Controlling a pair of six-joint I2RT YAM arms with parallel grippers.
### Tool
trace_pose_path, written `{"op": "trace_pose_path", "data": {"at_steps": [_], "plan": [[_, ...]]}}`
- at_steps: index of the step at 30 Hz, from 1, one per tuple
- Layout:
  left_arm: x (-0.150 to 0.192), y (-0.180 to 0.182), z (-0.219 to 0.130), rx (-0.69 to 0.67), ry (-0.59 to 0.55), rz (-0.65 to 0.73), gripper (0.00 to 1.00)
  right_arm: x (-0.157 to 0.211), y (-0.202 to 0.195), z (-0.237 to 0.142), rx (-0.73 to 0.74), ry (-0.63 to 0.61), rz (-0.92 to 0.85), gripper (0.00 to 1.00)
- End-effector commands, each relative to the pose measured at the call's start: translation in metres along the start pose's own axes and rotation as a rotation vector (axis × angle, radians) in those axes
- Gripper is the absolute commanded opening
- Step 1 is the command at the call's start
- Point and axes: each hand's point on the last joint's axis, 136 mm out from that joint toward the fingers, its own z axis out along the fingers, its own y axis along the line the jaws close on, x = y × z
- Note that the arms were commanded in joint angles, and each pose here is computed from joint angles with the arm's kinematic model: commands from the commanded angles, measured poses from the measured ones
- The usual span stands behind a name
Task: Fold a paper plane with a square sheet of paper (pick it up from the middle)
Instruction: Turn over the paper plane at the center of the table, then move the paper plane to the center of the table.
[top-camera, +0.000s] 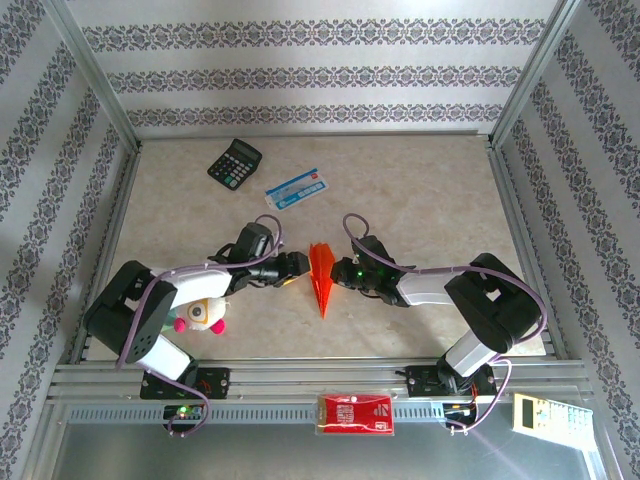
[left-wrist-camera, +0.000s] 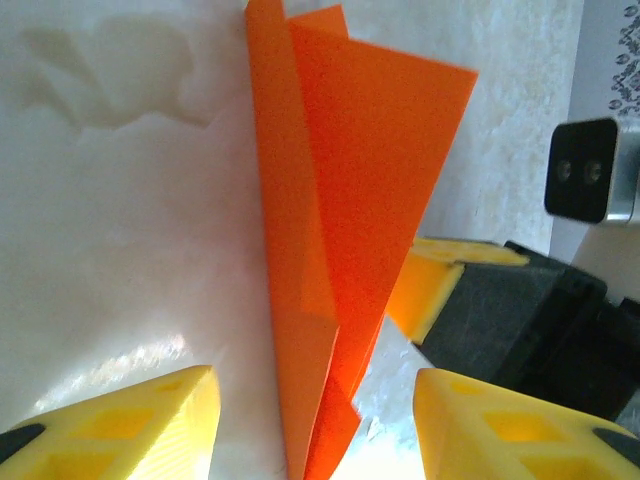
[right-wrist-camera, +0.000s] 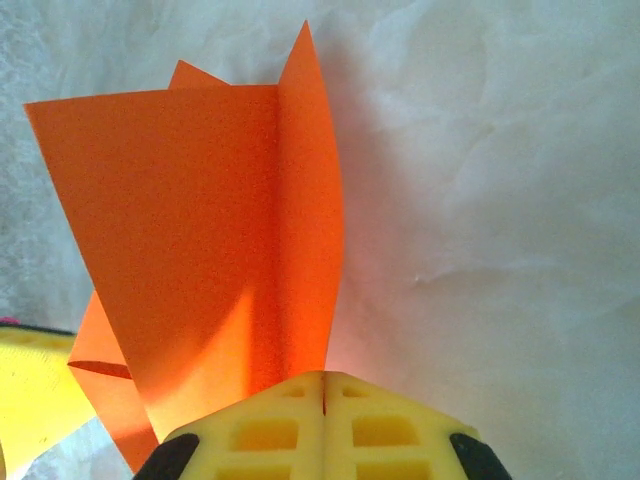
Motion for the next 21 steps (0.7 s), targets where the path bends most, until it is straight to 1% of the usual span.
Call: {"op": "trace_pose_path", "data": {"at_steps": [1,3,8,14,15,21], "plan": [[-0.003,-0.01,0.009,0.01,0.025,0.037,0.5,-0.003,0.002,-0.003,-0.018,-0.016,0.009,0.0],[-0.004,-0.005,0.013,-0.012,0.028,0.034,0.43,-0.004,0.002,-0.002,-0.016,-0.017,0.011,0.0],[-0.012,-0.001,0.019,-0.019,0.023,0.04,0.21,-0.004,0.0,-0.002,-0.01,-0.02,0.013,0.0],[-0.021,0.012,0.015,-0.052,0.007,0.04,0.02,-0.008,-0.001,-0.003,-0.007,-0.054,0.035,0.0],[-0.023,0.014,0.014,-0.049,0.003,0.036,0.0,-0.01,-0.001,-0.003,-0.006,-0.062,0.04,0.0],[-0.04,0.027,0.0,-0.06,-0.037,0.011,0.0,-0.018,0.002,-0.002,0.011,-0.115,0.051,0.0]]}}
